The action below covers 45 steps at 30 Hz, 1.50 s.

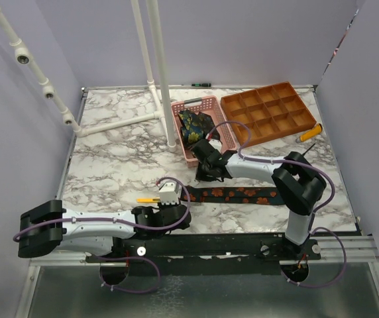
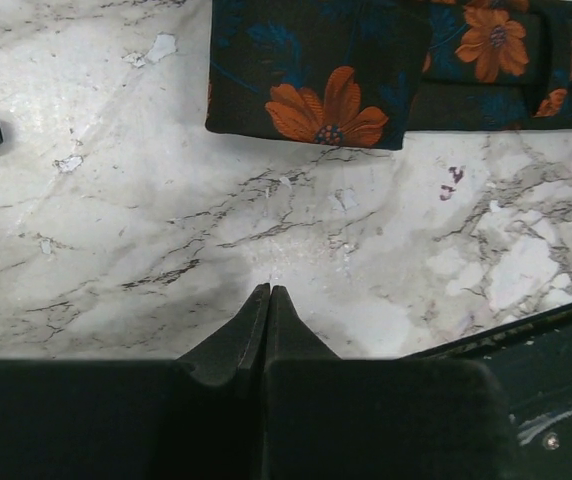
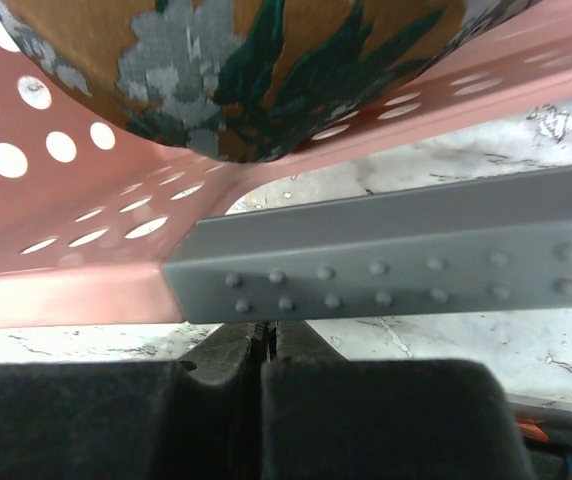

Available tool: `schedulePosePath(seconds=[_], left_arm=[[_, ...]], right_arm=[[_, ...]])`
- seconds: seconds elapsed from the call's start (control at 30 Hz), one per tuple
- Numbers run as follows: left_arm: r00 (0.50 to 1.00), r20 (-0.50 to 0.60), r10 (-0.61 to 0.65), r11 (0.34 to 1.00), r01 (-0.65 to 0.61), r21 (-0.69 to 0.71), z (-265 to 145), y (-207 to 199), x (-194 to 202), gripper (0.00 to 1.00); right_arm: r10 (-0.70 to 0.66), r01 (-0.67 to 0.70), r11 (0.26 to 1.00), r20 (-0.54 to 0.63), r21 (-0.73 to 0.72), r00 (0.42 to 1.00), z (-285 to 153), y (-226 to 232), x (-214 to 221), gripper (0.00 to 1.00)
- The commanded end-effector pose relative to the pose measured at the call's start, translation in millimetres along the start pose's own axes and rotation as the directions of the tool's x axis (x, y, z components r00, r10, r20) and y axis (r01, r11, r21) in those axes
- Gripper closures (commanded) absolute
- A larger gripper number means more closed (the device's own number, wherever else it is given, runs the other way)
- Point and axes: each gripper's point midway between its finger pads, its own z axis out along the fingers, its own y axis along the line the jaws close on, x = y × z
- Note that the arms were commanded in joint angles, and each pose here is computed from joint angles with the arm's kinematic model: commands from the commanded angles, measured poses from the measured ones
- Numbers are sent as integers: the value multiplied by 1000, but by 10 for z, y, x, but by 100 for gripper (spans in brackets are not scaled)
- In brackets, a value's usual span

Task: Roll the ties
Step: Roll the tie at the center of the board.

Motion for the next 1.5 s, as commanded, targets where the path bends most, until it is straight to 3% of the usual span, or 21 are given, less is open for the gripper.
schedulePosePath(seconds=[0.0, 0.37, 1.47], left_arm=[[1000, 9, 11, 1000, -11, -13, 68, -78, 2, 100], [999, 23, 30, 998, -29, -52, 276, -176, 8, 100], [999, 25, -45, 997, 47, -60, 603, -68, -170, 100]], right_arm=[[4, -5, 999, 25, 37, 1000, 104, -26, 54, 100], [-53, 52, 998, 15, 21, 999, 115, 143, 275, 100], [-110, 96, 993, -236, -70, 966, -60, 8, 947, 100]])
